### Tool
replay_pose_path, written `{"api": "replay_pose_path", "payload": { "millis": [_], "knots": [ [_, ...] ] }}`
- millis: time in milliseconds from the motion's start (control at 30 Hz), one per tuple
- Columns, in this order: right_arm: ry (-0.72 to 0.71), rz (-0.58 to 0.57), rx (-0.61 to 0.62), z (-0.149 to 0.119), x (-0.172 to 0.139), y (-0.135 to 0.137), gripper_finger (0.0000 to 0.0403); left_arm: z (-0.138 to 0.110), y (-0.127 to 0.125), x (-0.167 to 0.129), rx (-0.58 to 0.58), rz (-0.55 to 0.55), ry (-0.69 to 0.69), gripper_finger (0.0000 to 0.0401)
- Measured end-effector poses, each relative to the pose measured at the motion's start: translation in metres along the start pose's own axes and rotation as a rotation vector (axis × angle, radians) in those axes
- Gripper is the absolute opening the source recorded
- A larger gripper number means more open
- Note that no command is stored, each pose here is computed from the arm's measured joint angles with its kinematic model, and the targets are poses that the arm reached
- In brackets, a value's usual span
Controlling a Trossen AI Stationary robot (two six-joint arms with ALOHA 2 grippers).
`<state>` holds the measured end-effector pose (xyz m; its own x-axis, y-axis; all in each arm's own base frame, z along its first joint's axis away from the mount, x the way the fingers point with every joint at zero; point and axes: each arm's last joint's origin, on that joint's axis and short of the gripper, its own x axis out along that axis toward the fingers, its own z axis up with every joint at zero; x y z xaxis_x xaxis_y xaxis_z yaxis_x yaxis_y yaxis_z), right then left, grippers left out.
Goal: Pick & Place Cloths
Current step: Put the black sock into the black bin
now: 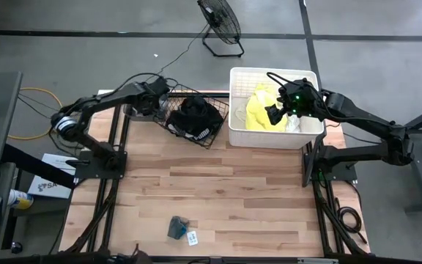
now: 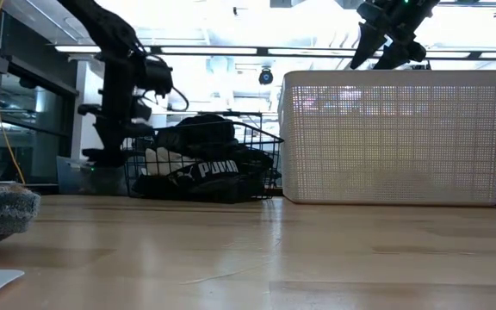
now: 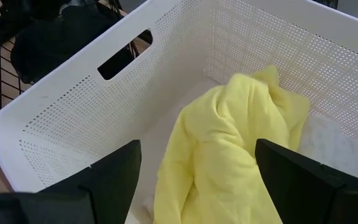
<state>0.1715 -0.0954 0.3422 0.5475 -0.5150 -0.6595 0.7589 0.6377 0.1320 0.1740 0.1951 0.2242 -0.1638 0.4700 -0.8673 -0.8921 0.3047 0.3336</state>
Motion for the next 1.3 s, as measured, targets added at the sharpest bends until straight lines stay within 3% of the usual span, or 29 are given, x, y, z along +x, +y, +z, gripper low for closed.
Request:
{"api": "replay_pose_path", "payload": {
  "millis": [267, 1000, 1100, 1300],
  "knots": [
    [0.002, -0.001, 0.005, 0.000, 0.000, 0.000, 0.0307, 0.006, -0.004, 0.024, -0.009, 0.002, 0.071, 0.0005],
    [0.006, -0.002, 0.026, -0.001, 0.000, 0.000, 0.0307, 0.017, 0.049, 0.041, -0.215, -0.318, 0.119, 0.0003],
    [0.011, -0.003, 0.024, -0.001, 0.000, 0.000, 0.0307, 0.017, 0.061, 0.045, -0.244, -0.339, 0.124, 0.0002],
    [0.013, -0.004, 0.027, -0.001, 0.000, 0.000, 0.0307, 0.019, 0.061, 0.045, -0.274, -0.335, 0.110, 0.0001]
  ]
}}
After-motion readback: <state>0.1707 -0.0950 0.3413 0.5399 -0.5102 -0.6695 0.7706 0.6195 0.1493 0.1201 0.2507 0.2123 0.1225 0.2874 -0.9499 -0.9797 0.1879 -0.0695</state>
